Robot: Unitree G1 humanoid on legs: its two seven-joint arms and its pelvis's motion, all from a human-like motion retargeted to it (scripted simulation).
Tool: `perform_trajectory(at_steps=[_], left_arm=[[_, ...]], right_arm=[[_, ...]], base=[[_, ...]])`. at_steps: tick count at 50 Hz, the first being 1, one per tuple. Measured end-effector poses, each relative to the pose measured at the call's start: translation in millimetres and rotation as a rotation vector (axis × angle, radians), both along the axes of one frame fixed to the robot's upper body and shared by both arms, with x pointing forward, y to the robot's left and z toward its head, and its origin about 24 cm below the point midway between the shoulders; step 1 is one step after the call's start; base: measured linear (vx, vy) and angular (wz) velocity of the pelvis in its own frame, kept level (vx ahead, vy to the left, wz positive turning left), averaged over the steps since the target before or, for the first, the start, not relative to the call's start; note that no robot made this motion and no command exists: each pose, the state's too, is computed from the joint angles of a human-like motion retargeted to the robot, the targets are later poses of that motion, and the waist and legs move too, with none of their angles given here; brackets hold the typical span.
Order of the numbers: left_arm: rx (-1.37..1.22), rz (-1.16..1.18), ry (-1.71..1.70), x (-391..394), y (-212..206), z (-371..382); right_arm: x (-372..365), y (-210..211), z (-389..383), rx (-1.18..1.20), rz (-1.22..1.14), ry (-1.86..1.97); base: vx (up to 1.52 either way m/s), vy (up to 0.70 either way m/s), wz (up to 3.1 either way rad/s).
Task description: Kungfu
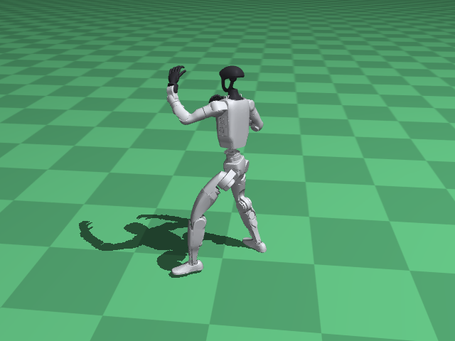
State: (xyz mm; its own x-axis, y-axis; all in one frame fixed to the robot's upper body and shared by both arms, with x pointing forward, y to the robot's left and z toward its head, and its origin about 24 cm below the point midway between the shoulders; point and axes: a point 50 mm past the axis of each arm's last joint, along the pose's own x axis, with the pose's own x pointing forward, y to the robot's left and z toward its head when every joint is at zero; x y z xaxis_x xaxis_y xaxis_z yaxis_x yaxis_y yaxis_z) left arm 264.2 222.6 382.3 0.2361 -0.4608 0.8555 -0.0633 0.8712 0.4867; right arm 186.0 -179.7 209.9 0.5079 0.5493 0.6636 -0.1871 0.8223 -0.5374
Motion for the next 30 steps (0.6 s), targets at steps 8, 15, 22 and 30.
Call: perform_trajectory(at_steps=[8, 15, 22, 30], left_arm=[[0.055, 0.166, -0.154, -5, -15, 43], [-0.022, 0.198, -0.32, -19, -26, 66], [0.034, 0.268, -0.419, -34, -36, 74], [0.035, 0.27, -0.34, -26, -36, 61]], right_arm=[[98, -2, 61, -0.353, -0.238, -0.207], [225, -65, 33, -1.101, -1.212, -0.117], [228, -87, 49, -1.201, -1.443, 0.089], [233, -55, 53, -0.94, -1.379, -0.063]], base=[[0.35, 0.19, 2.82], [0.13, -0.08, 0.82], [0.12, -0.1, 0.63], [0.18, 0.0, 0.03]])
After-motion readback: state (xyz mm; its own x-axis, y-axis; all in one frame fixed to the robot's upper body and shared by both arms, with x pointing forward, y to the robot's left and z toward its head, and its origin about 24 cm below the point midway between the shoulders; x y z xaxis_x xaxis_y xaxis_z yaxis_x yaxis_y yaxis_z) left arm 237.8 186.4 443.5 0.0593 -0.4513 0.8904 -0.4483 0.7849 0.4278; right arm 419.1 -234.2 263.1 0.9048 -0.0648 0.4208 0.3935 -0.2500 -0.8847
